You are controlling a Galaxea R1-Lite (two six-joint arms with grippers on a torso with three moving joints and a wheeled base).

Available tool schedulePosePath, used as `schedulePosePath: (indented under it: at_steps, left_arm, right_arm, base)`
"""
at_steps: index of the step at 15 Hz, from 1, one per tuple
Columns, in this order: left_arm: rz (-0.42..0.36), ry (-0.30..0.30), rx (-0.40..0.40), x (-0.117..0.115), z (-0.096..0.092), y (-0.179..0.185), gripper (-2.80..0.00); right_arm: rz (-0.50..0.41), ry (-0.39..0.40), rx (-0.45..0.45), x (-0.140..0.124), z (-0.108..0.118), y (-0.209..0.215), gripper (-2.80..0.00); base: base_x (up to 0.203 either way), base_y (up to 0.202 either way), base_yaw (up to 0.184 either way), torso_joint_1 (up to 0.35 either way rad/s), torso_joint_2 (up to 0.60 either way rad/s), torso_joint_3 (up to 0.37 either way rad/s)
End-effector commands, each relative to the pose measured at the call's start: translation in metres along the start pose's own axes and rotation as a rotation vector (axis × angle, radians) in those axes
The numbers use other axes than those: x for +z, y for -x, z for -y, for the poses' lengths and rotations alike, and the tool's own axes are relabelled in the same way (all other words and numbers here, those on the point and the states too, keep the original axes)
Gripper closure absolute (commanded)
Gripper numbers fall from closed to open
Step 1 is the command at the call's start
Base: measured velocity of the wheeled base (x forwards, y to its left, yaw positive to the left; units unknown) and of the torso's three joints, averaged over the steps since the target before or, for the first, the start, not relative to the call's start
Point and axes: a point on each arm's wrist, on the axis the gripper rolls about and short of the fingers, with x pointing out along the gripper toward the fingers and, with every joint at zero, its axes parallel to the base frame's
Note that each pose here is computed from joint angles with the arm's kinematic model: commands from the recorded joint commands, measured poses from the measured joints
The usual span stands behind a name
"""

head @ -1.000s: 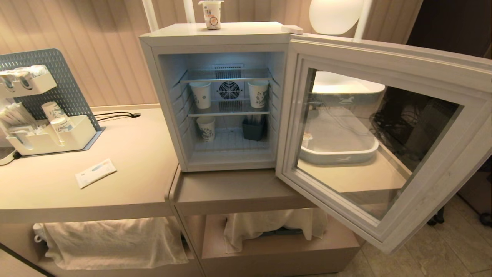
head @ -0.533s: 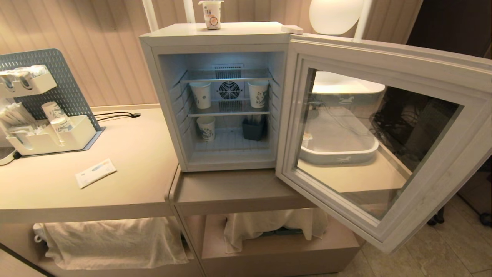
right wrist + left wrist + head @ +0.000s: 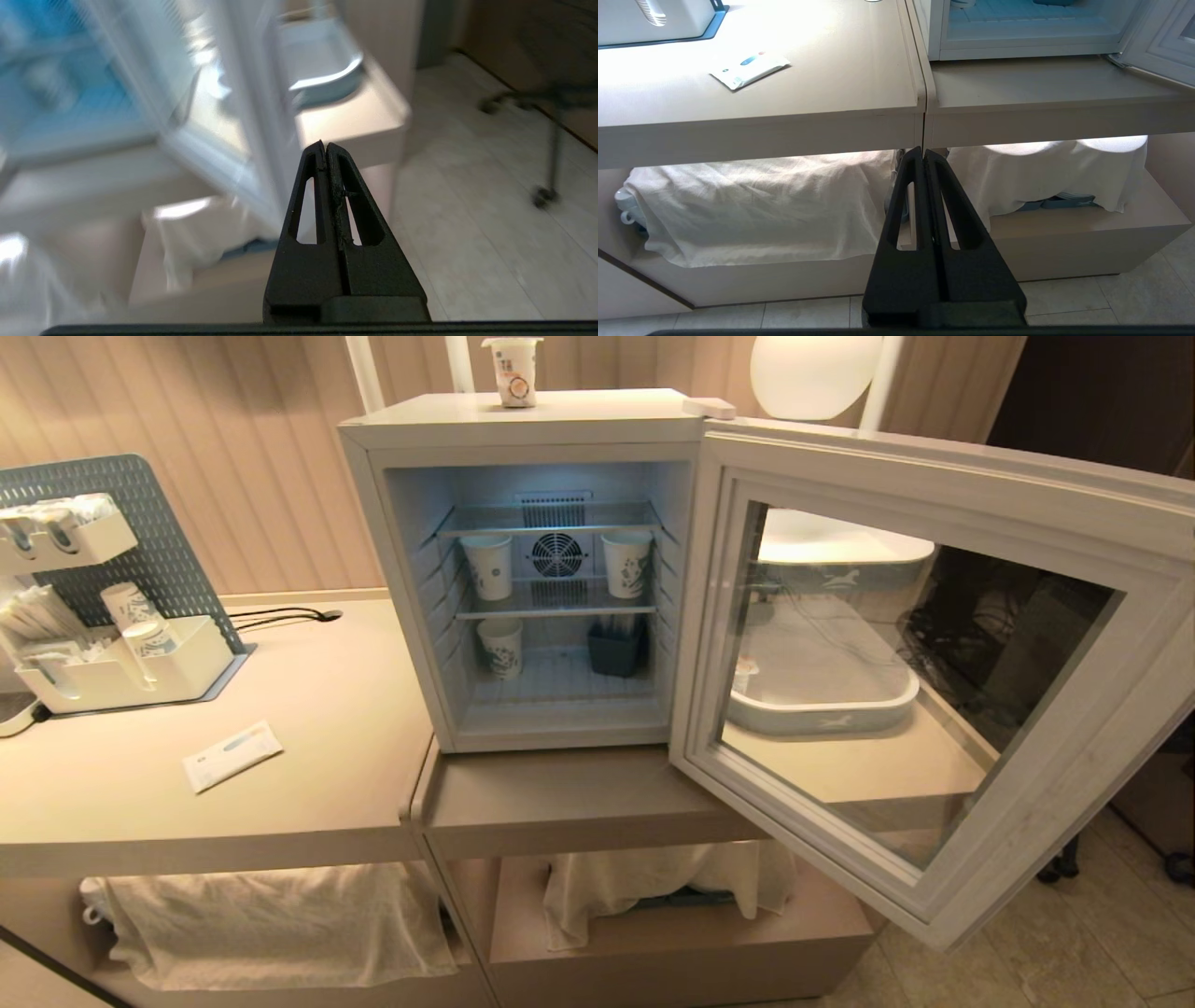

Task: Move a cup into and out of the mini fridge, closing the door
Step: Close the freezer door

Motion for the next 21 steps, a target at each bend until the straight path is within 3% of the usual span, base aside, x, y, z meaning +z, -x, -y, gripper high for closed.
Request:
schedulePosePath:
  at_steps: [1,3,5,7,8,9,11,12,14,15,16,21]
  left_arm:
    - [-0.002,0.003,-0.001,0.0,0.0,0.0,0.0]
    - [-0.003,0.003,0.0,0.0,0.0,0.0,0.0]
    - [-0.003,0.003,-0.001,0.0,0.0,0.0,0.0]
    - [-0.001,0.003,0.0,0.0,0.0,0.0,0.0]
    - [0.0,0.003,-0.001,0.0,0.0,0.0,0.0]
    - [0.0,0.003,-0.001,0.0,0.0,0.0,0.0]
    - [-0.002,0.003,-0.001,0.0,0.0,0.0,0.0]
    - [-0.001,0.003,-0.001,0.0,0.0,0.0,0.0]
    - [-0.001,0.003,-0.001,0.0,0.0,0.0,0.0]
    - [-0.002,0.001,-0.001,0.0,0.0,0.0,0.0]
    - [-0.003,0.001,-0.001,0.0,0.0,0.0,0.0]
    - [-0.002,0.001,-0.001,0.0,0.0,0.0,0.0]
  right_arm:
    - [-0.134,-0.013,-0.086,0.047,-0.007,-0.042,0.0]
    - [-0.219,-0.067,-0.202,0.085,-0.014,-0.1,0.0]
    - [-0.275,-0.12,-0.307,0.104,-0.016,-0.162,0.0]
    - [-0.285,-0.195,-0.307,0.114,-0.01,-0.21,0.0]
    - [-0.31,-0.24,-0.229,0.113,-0.005,-0.222,0.0]
    - [-0.33,-0.295,-0.087,0.114,0.002,-0.224,0.0]
    - [-0.316,-0.38,0.263,0.12,0.023,-0.209,0.0]
    - [-0.293,-0.394,0.423,0.121,0.037,-0.2,0.0]
    - [-0.255,-0.348,0.694,0.117,0.06,-0.184,0.0]
    - [-0.249,-0.313,0.775,0.109,0.066,-0.178,0.0]
    - [-0.247,-0.3,0.801,0.1,0.068,-0.174,0.0]
    - [-0.273,-0.318,0.858,0.08,0.077,-0.196,0.0]
  base:
    - [0.0,0.0,0.0,0.0,0.0,0.0]
    - [0.0,0.0,0.0,0.0,0.0,0.0]
    - [0.0,0.0,0.0,0.0,0.0,0.0]
    - [0.0,0.0,0.0,0.0,0.0,0.0]
    - [0.0,0.0,0.0,0.0,0.0,0.0]
    - [0.0,0.0,0.0,0.0,0.0,0.0]
    - [0.0,0.0,0.0,0.0,0.0,0.0]
    - [0.0,0.0,0.0,0.0,0.0,0.0]
    - [0.0,0.0,0.0,0.0,0.0,0.0]
    - [0.0,0.0,0.0,0.0,0.0,0.0]
    - [0.0,0.0,0.0,0.0,0.0,0.0]
    - [0.0,0.0,0.0,0.0,0.0,0.0]
